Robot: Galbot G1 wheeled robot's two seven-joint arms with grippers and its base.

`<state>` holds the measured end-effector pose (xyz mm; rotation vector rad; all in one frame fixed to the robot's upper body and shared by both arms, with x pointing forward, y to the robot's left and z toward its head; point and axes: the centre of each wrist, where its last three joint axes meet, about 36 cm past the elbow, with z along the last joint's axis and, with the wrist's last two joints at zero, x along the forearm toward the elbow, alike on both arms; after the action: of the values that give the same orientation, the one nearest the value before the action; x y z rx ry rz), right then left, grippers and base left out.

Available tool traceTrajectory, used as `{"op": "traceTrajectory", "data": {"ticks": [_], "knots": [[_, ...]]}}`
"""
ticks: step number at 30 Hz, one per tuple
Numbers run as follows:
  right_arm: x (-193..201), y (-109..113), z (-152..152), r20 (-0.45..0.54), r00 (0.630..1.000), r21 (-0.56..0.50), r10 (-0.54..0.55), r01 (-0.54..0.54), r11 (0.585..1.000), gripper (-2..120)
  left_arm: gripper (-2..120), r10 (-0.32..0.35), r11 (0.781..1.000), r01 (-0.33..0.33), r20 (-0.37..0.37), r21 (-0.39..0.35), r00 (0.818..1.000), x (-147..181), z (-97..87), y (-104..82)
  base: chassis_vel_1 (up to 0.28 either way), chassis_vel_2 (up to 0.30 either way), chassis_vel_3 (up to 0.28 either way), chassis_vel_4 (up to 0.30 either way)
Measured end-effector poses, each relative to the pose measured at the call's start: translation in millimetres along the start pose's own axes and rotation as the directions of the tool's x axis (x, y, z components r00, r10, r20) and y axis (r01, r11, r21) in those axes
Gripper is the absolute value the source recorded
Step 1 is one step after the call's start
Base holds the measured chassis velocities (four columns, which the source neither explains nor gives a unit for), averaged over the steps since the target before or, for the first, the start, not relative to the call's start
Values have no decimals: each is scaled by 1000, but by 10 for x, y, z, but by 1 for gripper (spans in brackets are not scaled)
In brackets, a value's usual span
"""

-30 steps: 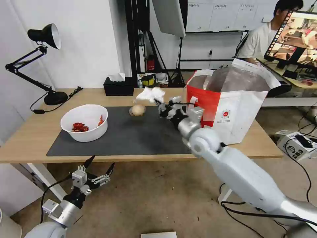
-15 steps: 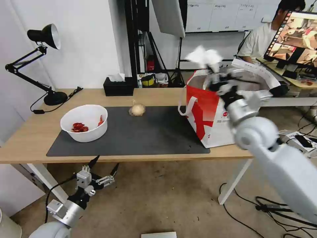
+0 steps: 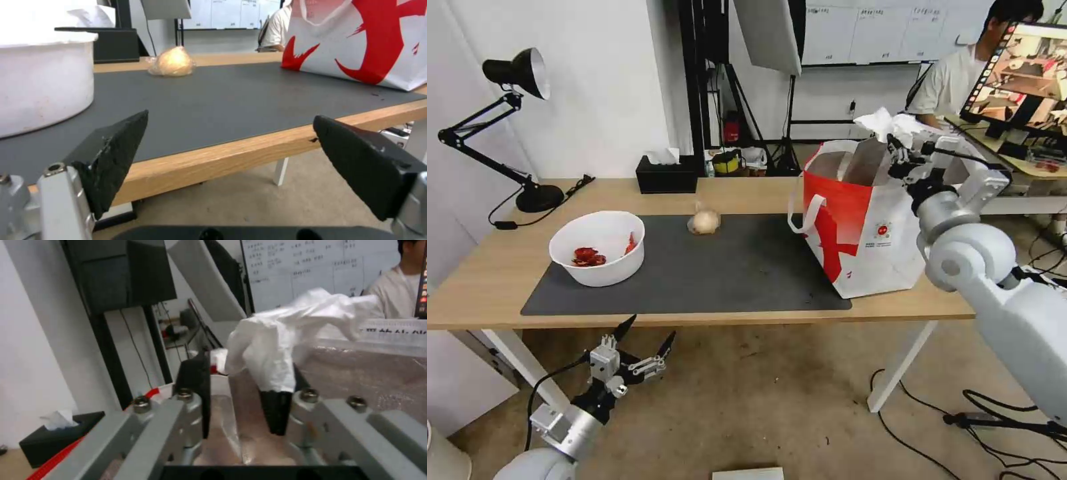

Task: Pick up the trash from the table and place it into the takeout bag.

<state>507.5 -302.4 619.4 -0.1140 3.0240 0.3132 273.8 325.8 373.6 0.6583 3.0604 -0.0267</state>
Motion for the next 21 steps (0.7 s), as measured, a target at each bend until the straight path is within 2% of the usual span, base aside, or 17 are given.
{"op": "traceTrajectory", "data": {"ticks": [2, 3, 6, 7, 12, 14, 15, 17, 18, 21], "knots": [[-7, 17, -34, -7, 1000, -1, -8, 8, 1000, 37, 100, 1, 1000, -1, 2, 1, 1000, -8, -7, 0, 0, 0, 0, 0], [-7, 17, -34, -7, 1000, -1, -8, 8, 1000, 37, 100, 1, 1000, -1, 2, 1, 1000, -8, -7, 0, 0, 0, 0, 0], [-15, 39, -35, -15, 1000, 6, -20, 20, 1000, 51, 100, 3, 1000, -3, 1, 3, 1000, -16, -9, -2, 0, 0, 0, 0], [-15, 39, -35, -15, 1000, 6, -20, 20, 1000, 51, 100, 3, 1000, -3, 1, 3, 1000, -16, -9, -2, 0, 0, 0, 0], [-41, 59, -23, -28, 999, 17, -25, 25, 1000, 73, 100, 3, 1000, -3, 0, 5, 1000, -18, -8, -4, 0, 0, 0, 0], [-72, 35, -31, -48, 999, 76, -6, 9, 997, 81, 100, 2, 1000, -2, -2, 5, 1000, -15, 0, -1, 0, 0, 0, 0], [-72, 35, -31, -48, 999, 76, -6, 9, 997, 81, 100, 2, 1000, -2, -2, 5, 1000, -15, 0, -1, 0, 0, 0, 0], [-84, -3, -75, -84, 996, 155, 11, 2, 988, 92, 100, 2, 1000, -2, -3, 7, 1000, -16, 8, -2, 0, 0, 0, 0], [-84, -3, -75, -84, 996, 155, 11, 2, 988, 92, 100, 2, 1000, -2, -3, 7, 1000, -16, 8, -2, 0, 0, 0, 0], [-67, 5, -232, -186, 982, 207, 22, 17, 978, 100, 100, 3, 1000, -3, -2, 9, 1000, -31, 17, -5, 0, 0, 0, 0]]}}
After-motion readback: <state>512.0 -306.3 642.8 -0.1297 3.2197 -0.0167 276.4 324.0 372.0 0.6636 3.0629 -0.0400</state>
